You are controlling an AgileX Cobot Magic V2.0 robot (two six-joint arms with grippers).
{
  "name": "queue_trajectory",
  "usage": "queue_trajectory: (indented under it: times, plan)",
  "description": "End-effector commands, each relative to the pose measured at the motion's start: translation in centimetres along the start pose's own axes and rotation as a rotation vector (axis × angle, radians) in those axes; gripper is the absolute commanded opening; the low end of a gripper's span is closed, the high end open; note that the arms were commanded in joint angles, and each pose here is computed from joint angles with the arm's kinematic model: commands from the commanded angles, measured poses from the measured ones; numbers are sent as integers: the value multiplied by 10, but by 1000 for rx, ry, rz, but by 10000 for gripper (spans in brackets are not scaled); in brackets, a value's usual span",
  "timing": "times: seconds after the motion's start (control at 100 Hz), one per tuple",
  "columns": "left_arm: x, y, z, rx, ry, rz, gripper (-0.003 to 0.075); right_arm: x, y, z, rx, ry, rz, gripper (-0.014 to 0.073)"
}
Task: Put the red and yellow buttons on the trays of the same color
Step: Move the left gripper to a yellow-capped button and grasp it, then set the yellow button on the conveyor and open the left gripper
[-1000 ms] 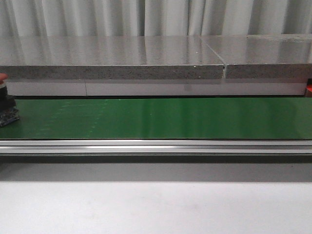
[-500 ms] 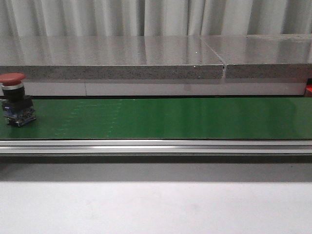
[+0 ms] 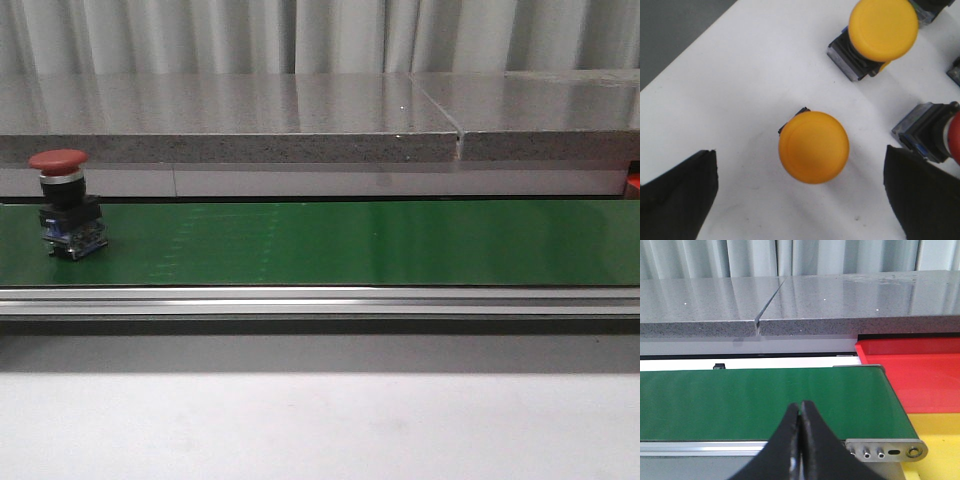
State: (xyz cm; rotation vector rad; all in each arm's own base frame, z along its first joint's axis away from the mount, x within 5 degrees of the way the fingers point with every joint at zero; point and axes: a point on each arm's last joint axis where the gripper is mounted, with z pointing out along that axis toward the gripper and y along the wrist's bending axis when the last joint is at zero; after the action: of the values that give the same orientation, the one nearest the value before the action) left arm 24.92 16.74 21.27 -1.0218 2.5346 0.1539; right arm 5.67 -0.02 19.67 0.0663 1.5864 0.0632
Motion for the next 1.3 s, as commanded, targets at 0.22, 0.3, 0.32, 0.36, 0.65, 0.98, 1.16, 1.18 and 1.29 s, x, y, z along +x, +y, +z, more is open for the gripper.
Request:
queue_trajectory:
  times: [0.22, 0.3, 0.32, 0.36, 0.65, 0.98, 1.16, 1.18, 1.29]
  plan:
    - [-13, -4, 19, 20, -57, -19, 650, -14, 1, -3, -13, -121, -5, -66]
    - [-13, -4, 24, 21, -49, -23, 619, -14, 1, -3, -13, -121, -5, -66]
    - [-12, -4, 25, 20, -47, -23, 603, -14, 1, -3, -13, -121, -5, -66]
    - [-13, -4, 25, 22, -52, -23, 560, -14, 1, -3, -13, -121, -5, -66]
    - [-12, -4, 21, 20, -45, -23, 20, -14, 1, -3, -13, -121, -5, -66]
    - [-14, -8, -46, 70, -214, -26, -19, -14, 1, -3, -13, -121, -5, -66]
    - [-5, -27, -96, 144, -353, 51, -19, -14, 1, -3, -13, -121, -5, -66]
    - [-3, -30, -101, 153, -361, 65, -19, -14, 1, -3, -13, -121, -5, -66]
    - [8, -50, -114, 202, -369, 160, -19, -14, 1, -3, -13, -121, -5, -66]
